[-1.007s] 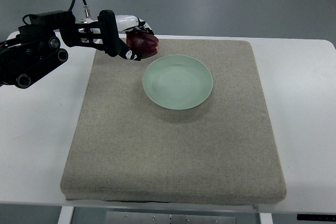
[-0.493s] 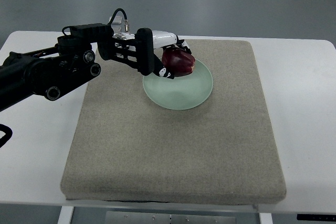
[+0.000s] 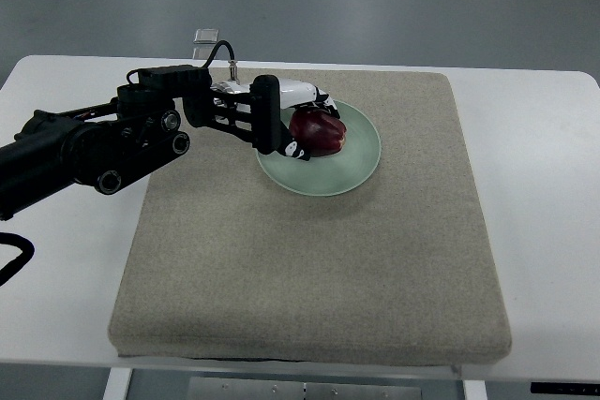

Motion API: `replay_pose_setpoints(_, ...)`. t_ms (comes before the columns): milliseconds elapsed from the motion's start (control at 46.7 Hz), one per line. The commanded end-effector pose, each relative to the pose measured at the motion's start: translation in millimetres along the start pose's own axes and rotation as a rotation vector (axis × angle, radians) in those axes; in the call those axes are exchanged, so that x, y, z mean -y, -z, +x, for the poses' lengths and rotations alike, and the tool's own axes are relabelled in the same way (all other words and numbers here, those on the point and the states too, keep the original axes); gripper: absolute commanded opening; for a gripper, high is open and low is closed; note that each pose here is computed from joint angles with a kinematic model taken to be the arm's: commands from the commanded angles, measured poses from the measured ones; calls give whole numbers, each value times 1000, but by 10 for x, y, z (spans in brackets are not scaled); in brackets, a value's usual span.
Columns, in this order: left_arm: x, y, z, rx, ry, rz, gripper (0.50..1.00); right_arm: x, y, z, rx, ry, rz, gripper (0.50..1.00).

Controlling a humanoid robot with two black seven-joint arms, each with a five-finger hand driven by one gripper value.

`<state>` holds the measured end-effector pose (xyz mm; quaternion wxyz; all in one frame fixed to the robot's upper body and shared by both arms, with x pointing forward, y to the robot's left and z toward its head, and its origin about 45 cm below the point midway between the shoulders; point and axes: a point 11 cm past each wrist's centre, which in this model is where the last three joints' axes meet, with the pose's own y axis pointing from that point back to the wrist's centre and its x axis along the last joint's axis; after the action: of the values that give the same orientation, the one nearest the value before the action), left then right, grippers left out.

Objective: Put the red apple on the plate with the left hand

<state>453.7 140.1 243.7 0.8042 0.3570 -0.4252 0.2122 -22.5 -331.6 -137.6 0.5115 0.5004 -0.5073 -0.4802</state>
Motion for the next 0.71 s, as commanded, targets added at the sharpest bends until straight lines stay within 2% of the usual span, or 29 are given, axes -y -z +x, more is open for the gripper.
replay_pose_setpoints(0,-5,16,-24,-4,3,3,981,0,-1,0,0,0,0,932)
replay_pose_setpoints(43,-5,16,-30,-10,3,1,994,0,-1,0,0,0,0,932)
replay_pose_setpoints(300,-27,-19,92,-95,-34,-21,994,0,-1,0,0,0,0,932)
replay_pose_setpoints(493,-81,-56,367,-431,-128,-87,994,0,-1,0,0,0,0,932)
replay_pose_setpoints(686,-361,266,591,-749,-240,-92,994,0,-1,0,0,0,0,932)
